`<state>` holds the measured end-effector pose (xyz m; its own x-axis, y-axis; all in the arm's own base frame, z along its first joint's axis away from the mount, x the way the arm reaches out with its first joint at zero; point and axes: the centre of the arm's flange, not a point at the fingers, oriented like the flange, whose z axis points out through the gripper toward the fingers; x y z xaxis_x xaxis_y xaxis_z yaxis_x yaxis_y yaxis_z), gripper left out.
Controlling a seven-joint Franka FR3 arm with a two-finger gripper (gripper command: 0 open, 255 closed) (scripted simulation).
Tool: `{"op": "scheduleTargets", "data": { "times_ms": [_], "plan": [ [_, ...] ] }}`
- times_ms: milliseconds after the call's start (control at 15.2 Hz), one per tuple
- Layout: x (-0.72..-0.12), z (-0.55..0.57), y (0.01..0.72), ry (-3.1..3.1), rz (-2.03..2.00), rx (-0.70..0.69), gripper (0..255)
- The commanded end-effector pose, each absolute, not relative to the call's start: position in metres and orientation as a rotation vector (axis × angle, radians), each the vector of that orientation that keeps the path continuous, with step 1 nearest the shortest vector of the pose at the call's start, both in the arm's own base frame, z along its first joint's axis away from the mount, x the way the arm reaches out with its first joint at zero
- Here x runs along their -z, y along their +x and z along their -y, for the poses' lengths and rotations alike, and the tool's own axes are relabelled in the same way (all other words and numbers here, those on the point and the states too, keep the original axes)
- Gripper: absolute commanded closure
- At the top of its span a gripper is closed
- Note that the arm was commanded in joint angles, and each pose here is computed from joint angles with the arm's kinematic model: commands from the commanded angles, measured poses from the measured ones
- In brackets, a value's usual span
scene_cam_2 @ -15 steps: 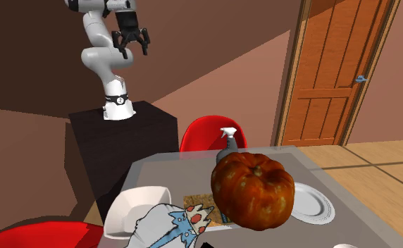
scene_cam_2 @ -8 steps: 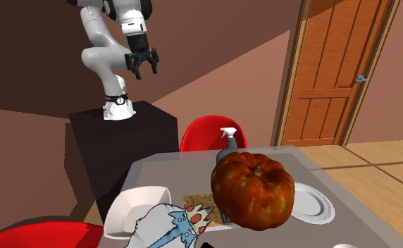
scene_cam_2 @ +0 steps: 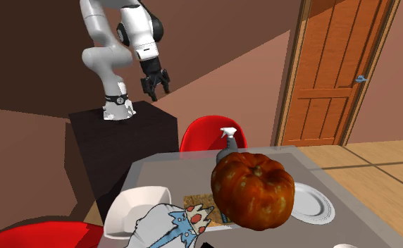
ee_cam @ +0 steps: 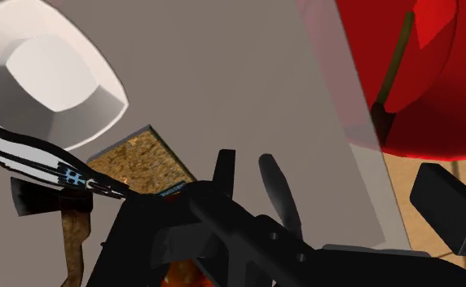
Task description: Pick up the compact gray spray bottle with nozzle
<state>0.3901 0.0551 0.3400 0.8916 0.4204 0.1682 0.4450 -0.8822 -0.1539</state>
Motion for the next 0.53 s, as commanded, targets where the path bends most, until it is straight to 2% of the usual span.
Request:
{"op": "scheduleTargets", "data": {
  "times_ms": [0,462],
  "plan": [
    [-0.320,-0.061,0.405,-2.851,0.720,0.236,0],
    [-0.254,-0.092,0.451,-2.763,0.903,0.361,0]
  ]
}}
